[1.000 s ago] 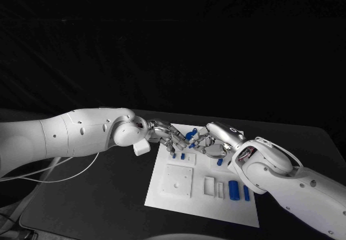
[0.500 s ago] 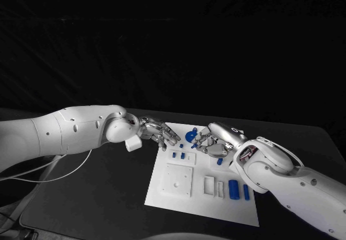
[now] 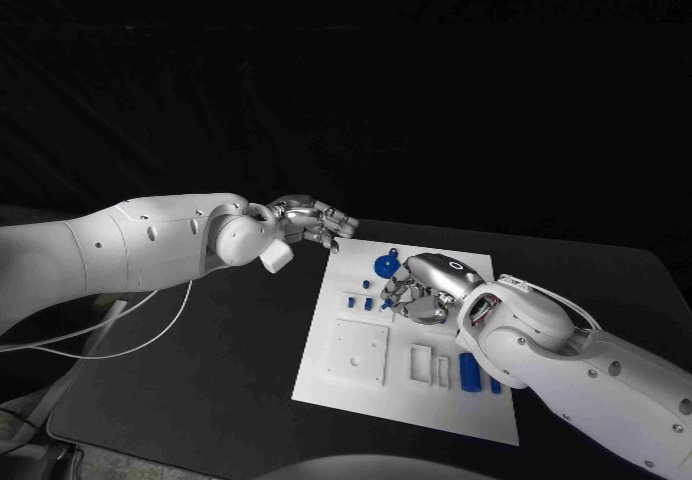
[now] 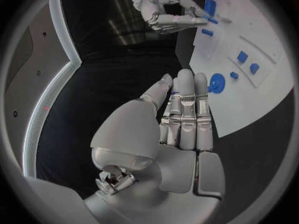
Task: Assemble the parts on the task board
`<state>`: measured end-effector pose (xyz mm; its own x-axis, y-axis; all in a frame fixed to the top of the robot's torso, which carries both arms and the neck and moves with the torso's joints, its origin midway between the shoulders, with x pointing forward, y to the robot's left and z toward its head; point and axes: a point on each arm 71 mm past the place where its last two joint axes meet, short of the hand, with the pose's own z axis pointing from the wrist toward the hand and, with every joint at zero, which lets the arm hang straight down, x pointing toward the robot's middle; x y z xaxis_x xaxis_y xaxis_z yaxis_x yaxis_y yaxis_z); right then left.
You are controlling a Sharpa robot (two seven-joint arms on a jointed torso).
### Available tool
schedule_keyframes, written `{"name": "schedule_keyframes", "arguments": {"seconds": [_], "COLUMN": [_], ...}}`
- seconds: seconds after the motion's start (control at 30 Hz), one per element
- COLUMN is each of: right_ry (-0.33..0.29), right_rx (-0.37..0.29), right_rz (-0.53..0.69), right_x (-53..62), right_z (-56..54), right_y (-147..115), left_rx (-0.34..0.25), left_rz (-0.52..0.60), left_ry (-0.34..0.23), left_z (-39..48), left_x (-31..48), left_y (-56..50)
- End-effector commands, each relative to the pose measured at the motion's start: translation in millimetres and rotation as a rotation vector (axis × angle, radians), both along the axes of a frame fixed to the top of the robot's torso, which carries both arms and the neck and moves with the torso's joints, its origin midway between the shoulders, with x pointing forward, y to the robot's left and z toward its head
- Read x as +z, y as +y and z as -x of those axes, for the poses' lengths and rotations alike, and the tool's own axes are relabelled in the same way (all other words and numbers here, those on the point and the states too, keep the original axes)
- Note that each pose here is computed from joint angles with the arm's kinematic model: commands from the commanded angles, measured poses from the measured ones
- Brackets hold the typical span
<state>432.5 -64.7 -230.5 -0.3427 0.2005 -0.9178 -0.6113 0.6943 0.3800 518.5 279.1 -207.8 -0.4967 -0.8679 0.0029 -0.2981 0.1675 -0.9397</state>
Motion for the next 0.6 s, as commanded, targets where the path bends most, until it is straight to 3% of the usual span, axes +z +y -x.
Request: {"name": "schedule_keyframes", "arguments": {"seconds": [0.03, 0.3, 0.6], "right_ry": [-0.025, -0.034, -0.047], "right_rx": [-0.003, 0.009, 0.011], "right_rz": [0.090, 0.126, 0.129], "right_x": [-6.4, -19.3, -28.6], "right_z": [2.0, 8.2, 13.0], "right_y": [2.7, 10.0, 17.2], "left_rx": [0.133, 0.208, 0.232], "left_rz": [0.070, 0.087, 0.103], "left_ry": [-0.120, -0.219, -0.256], "left_z": [-7.3, -10.7, -10.3], "left_x": [11.1, 18.7, 21.6], "left_y": [3.0, -0.1, -10.8]}}
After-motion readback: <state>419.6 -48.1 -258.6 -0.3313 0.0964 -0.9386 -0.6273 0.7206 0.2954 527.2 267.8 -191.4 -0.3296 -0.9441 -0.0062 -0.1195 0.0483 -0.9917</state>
